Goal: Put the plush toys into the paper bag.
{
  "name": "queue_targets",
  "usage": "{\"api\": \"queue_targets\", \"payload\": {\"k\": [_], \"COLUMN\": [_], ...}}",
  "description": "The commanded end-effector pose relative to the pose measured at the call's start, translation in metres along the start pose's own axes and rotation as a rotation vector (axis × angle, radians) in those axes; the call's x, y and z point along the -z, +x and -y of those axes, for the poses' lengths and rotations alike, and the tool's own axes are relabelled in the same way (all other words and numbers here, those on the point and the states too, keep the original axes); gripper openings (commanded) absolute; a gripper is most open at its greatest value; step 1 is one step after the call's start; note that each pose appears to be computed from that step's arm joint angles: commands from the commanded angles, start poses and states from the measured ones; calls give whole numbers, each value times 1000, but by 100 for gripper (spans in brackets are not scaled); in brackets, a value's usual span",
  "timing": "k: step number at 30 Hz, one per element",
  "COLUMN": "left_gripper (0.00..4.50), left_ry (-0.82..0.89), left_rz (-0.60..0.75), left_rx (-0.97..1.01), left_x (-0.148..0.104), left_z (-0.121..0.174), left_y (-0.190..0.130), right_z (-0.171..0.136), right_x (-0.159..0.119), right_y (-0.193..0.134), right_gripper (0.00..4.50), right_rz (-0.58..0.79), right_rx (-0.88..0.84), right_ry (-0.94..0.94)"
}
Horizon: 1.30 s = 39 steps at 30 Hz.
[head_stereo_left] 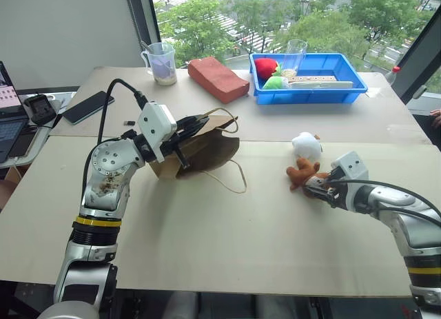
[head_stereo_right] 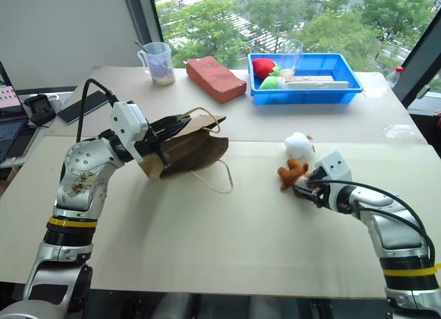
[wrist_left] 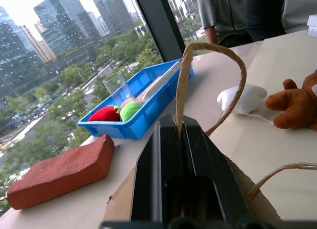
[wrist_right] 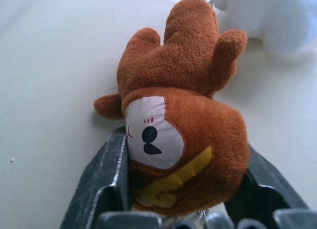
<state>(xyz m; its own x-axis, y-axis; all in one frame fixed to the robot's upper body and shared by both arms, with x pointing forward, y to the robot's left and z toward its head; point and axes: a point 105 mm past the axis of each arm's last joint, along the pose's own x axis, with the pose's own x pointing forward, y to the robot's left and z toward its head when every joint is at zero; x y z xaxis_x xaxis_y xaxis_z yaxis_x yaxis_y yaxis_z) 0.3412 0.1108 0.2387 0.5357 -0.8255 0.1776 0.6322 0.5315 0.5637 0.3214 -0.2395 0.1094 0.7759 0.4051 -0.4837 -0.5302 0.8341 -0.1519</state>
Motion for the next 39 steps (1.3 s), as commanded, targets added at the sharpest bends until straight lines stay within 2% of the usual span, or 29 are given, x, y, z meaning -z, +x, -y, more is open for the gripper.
{"api": "queue_targets", "payload": {"k": [1, 3, 4, 5, 8, 11, 14, 17, 22, 26, 28, 37, 38, 39], "left_gripper": [0, 0, 0, 0, 0, 0, 0, 0, 0, 0, 0, 0, 0, 0], "left_ry": [22, 21, 19, 21, 20, 19, 19, 8, 1, -6, -6, -16, -19, -20], "left_rz": [35, 37, 37, 38, 49, 67, 83, 116, 139, 152, 152, 159, 161, 161], "left_rx": [-13, -11, -10, 0, 20, 25, 31, 44, 62, 74, 75, 89, 91, 92], "left_x": [-13, -14, -14, -14, -17, -21, -24, -30, -35, -38, -38, -41, -41, -41], "left_z": [-4, -4, -4, -3, -1, -1, 1, 6, 12, 16, 16, 19, 19, 19], "left_y": [-2, -3, -3, -3, 1, 5, 9, 14, 19, 20, 20, 18, 18, 18], "right_z": [8, 2, -2, -20, -72, -98, -123, -160, -195, -217, -218, -211, -210, -209], "right_x": [-26, -42, -48, -64, -102, -122, -130, -131, -136, -162, -168, -175, -175, -174], "right_y": [-16, -20, -22, -23, -26, -8, 12, 43, 75, 89, 91, 96, 97, 98], "right_gripper": [98, 36, 19, 12, 12, 12, 12, 12, 12, 12, 113, 425, 447, 447], "right_rz": [90, 130, 140, 162, 220, 247, 247, 221, 200, 292, 327, 404, 411, 416], "right_rx": [12, -27, -48, -148, -378, -419, -455, -515, -540, -576, -574, -535, -527, -518], "right_ry": [-25, -34, -41, -41, -72, -51, -9, 36, 26, 41, 56, 78, 71, 63]}}
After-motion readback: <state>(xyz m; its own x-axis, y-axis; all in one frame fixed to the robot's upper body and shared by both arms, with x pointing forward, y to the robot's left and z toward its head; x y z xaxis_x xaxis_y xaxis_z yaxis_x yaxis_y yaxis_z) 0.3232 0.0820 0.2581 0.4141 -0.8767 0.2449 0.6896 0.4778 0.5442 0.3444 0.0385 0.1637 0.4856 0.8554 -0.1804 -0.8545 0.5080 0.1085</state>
